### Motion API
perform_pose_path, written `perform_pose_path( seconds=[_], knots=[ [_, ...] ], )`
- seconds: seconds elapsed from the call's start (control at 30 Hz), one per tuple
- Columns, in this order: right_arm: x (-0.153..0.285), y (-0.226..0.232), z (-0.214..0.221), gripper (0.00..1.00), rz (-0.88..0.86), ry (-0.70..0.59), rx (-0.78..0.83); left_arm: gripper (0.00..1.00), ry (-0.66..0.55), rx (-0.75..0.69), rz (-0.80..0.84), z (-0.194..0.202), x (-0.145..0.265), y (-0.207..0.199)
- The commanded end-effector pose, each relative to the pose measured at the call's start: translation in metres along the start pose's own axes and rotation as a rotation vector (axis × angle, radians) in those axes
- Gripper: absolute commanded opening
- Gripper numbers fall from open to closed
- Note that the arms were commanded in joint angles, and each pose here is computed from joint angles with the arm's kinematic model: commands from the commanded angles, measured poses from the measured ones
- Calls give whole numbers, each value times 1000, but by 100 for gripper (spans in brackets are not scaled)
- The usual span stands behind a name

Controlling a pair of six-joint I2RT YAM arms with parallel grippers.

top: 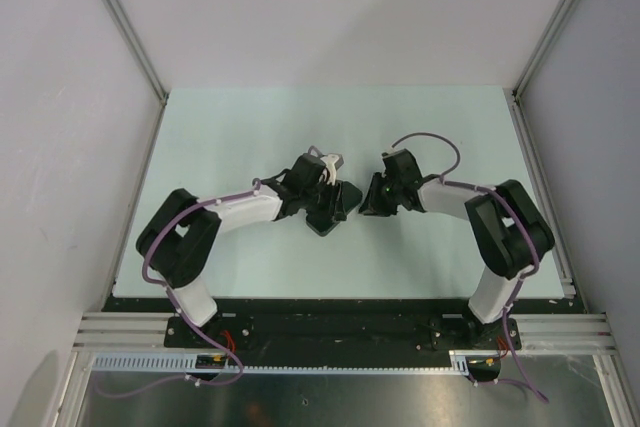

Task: Organize the sunglasses

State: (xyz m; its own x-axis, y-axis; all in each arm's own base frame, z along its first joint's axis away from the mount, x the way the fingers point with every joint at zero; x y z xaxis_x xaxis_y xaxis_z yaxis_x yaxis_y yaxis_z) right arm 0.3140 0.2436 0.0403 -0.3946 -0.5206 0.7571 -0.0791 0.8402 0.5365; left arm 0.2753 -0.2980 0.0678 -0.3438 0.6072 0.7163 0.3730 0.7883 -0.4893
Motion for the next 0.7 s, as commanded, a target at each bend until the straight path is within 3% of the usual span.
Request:
perform_pose_path(
  seconds=[0.0, 0.17, 0.23, 0.3, 0.37, 0.47, 0.67],
  knots=[
    [39, -10, -23, 29, 122, -133, 83, 44, -107, -14, -10, -27, 19, -10],
    [54, -1, -29, 49, 101, -166, 98, 50, -217, 3, -64, -53, 38, -4],
    [51, 4, -28, 55, 92, -161, 114, 61, -264, 17, -102, -63, 46, 5],
    [48, 1, -25, 56, 135, -150, 106, 76, -274, -21, -114, -68, 49, 8],
    [49, -2, -26, 57, 156, -157, 91, 85, -233, -154, -90, -65, 42, 4],
    [54, -8, -29, 57, 191, -175, 81, 98, -204, -364, -185, -61, 28, 12],
    [69, -21, -34, 56, 229, -180, 46, 100, -111, -430, -135, -55, 5, 8]
  ],
)
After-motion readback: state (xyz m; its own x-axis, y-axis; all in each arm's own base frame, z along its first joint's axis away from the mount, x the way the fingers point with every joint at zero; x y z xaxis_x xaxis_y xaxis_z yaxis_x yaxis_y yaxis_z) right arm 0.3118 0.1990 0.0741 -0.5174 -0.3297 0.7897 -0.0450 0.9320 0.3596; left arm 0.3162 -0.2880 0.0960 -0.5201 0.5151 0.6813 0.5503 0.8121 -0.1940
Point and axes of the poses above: each gripper's point midway between its finger pads, its own x axis back along the fingers, its own y axis along the line the jaws close on, z = x × y, the point moved 2 cm from there along x, back along the fingers, and after that the axes turned 5 degrees about x, right-handed, at the moved point
